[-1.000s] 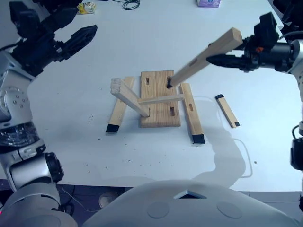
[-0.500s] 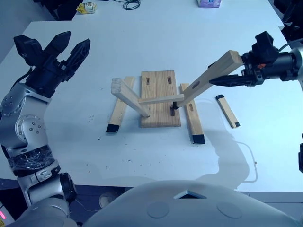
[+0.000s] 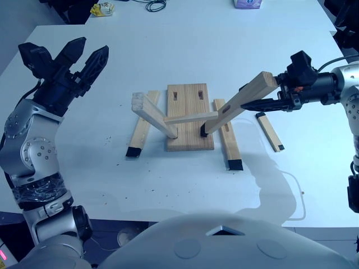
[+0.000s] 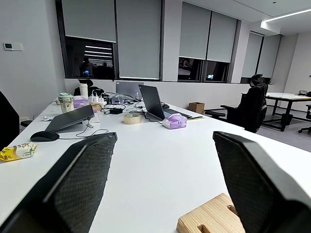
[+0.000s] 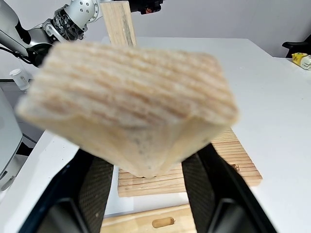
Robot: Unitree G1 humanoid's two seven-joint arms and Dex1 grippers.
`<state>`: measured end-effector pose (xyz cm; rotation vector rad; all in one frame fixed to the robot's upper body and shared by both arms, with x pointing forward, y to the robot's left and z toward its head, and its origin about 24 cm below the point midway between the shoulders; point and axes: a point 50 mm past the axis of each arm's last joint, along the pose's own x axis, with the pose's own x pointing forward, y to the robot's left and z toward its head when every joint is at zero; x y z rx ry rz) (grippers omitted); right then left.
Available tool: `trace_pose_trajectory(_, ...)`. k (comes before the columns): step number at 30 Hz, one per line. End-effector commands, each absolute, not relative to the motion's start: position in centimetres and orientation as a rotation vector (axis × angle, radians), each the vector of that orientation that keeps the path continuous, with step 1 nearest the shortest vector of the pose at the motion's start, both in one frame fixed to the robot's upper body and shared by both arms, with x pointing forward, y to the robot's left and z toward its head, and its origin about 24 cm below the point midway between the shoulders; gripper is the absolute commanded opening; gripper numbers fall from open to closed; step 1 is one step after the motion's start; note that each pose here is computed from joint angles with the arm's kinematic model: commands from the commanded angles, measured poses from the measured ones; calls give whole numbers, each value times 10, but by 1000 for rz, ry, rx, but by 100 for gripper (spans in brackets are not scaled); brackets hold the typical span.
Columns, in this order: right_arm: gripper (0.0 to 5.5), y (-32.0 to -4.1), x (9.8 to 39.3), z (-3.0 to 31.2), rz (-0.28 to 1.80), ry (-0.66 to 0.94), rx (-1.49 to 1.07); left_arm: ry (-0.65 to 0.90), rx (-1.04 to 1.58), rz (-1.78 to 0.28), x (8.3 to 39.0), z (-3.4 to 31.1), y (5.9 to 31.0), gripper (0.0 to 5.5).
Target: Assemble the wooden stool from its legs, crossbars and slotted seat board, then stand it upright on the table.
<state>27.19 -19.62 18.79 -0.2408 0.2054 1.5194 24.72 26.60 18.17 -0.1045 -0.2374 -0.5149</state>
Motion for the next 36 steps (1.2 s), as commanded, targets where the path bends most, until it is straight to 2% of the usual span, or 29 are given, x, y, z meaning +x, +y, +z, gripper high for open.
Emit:
trace_pose_trajectory(1, 202, -196, 275, 191, 1531, 214, -279, -228, -108, -508, 244, 179, 263, 367)
trace_pose_trajectory(17, 202, -191, 290, 205, 1586, 220, -376, -236, -117, -479, 236, 174, 257, 367)
trace_pose_trajectory(32, 202, -177, 289, 190, 1665, 260, -408, -245, -115, -500, 234, 172, 247, 367)
trace_pose_trajectory(36, 202, -174, 289, 189, 1672, 260, -409, -256, -133, -519, 230, 174, 237, 367)
